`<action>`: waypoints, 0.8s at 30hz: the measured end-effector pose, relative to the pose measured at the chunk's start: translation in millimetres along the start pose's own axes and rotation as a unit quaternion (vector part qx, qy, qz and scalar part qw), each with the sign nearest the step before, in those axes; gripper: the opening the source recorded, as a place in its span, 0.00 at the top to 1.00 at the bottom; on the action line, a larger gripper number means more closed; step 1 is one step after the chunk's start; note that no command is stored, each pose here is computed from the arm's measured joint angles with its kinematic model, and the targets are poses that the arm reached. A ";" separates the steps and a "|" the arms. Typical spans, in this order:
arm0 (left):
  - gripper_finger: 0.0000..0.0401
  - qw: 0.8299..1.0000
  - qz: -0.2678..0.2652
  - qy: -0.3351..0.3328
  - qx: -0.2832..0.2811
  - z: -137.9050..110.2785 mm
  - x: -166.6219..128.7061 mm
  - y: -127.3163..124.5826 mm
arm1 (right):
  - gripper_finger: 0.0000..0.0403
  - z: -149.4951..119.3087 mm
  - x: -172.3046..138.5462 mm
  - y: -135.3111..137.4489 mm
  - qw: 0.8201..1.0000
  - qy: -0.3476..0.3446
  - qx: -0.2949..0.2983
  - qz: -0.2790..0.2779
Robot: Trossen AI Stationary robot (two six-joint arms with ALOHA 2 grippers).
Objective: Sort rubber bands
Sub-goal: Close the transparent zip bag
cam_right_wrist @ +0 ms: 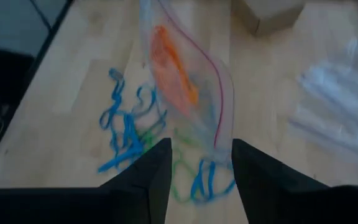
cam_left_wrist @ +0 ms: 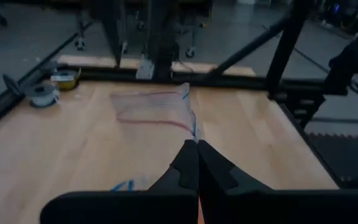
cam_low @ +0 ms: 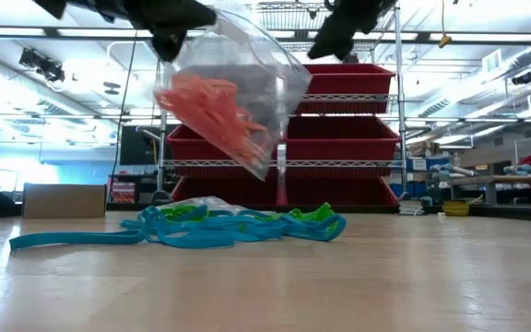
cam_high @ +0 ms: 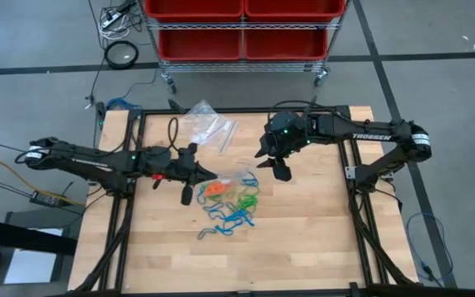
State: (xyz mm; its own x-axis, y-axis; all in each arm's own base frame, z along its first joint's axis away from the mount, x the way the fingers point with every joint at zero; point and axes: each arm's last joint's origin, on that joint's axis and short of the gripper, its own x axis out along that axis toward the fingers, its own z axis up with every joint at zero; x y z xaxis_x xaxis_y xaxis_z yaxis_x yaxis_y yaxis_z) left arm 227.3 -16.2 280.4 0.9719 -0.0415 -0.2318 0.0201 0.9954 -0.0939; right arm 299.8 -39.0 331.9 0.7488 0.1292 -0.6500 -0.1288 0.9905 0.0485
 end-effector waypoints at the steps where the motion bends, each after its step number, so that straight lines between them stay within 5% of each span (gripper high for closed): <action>1: 1.00 1.000 0.000 0.002 0.002 0.5 -3.6 -1.5 | 0.62 -1.4 3.8 -2.0 1.000 -0.014 0.001 0.003; 14: 1.00 1.000 -0.001 -0.015 0.013 8.9 -41.7 -15.8 | 0.63 -37.4 41.3 -13.2 0.995 -0.098 0.023 0.017; 24: 1.00 1.000 -0.001 -0.023 0.016 10.2 -44.2 -19.6 | 0.63 -53.7 60.8 -16.1 0.970 -0.236 0.027 0.044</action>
State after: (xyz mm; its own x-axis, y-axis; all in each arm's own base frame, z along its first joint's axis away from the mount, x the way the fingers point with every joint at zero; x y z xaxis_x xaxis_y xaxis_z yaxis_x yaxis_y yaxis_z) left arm 186.3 -32.9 302.4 0.9817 -0.0394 -0.1862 0.0283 0.9977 -0.0622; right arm 312.5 -49.7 250.9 0.9525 0.2091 -0.2215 -0.1823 0.9738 0.1357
